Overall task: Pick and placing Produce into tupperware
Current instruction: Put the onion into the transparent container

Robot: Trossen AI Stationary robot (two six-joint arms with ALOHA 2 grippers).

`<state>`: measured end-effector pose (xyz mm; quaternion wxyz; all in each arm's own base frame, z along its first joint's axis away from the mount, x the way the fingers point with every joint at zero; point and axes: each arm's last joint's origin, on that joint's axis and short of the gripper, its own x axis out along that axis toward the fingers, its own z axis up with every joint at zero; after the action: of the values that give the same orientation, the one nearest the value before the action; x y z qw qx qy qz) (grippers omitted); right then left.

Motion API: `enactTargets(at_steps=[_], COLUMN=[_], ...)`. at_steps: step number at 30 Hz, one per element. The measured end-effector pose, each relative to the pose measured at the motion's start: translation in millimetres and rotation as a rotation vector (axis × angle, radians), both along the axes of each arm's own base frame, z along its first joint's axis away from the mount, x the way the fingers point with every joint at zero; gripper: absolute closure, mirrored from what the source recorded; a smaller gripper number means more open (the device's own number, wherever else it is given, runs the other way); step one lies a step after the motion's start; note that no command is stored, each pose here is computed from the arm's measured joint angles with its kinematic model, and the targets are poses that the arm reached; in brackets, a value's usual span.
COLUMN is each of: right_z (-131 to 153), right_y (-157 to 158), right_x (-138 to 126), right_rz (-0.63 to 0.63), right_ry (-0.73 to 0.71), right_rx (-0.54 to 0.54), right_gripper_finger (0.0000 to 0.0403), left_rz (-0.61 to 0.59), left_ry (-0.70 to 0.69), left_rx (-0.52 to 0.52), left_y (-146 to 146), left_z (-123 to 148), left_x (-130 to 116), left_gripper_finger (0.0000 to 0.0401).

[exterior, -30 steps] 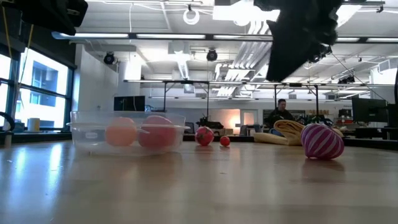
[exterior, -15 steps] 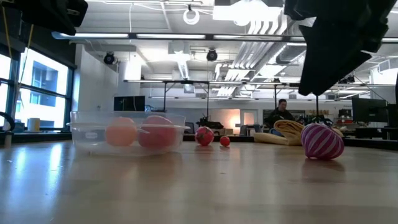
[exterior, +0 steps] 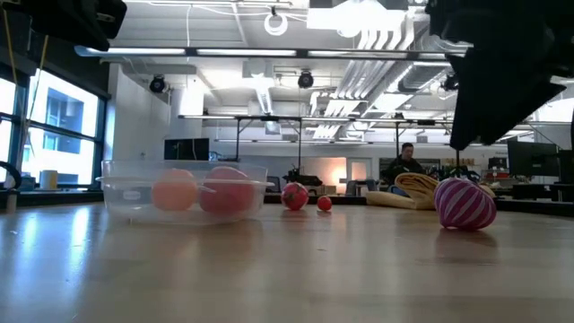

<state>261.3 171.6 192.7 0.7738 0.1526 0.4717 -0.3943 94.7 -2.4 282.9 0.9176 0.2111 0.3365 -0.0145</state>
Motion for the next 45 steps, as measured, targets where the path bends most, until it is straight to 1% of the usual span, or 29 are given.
enactTargets(at_steps=[5, 8, 12, 24, 33, 45], right_z=[-17, -25, -35, -65, -76, -78], right_y=[-3, -5, -8, -12, -18, -20], right_x=[-4, -8, -13, -25, -31, -34], right_rz=[-0.002, -0.001, -0.018, 0.041, 0.098, 0.108], right_ry=[-0.032, -0.044, -0.069, -0.158, -0.231, -0.208], right_rx=[0.021, 0.007, 0.019, 0.043, 0.012, -0.009], right_gripper_finger=[0.0023, 0.0022, 0.0022, 0.0022, 0.0022, 0.0023], left_rz=[0.0, 0.0, 0.0, 0.0, 0.0, 0.0], left_ry=[-0.001, 0.0, 0.0, -0.001, 0.0, 0.0], left_rx=[0.0, 0.0, 0.0, 0.0, 0.0, 0.0], left_y=[0, 0, 0, 0, 0, 0], left_z=[0, 0, 0, 0, 0, 0], left_x=[0, 0, 0, 0, 0, 0], left_gripper_finger=[0.0398, 0.0398, 0.0398, 0.0398, 0.0398, 0.0398])
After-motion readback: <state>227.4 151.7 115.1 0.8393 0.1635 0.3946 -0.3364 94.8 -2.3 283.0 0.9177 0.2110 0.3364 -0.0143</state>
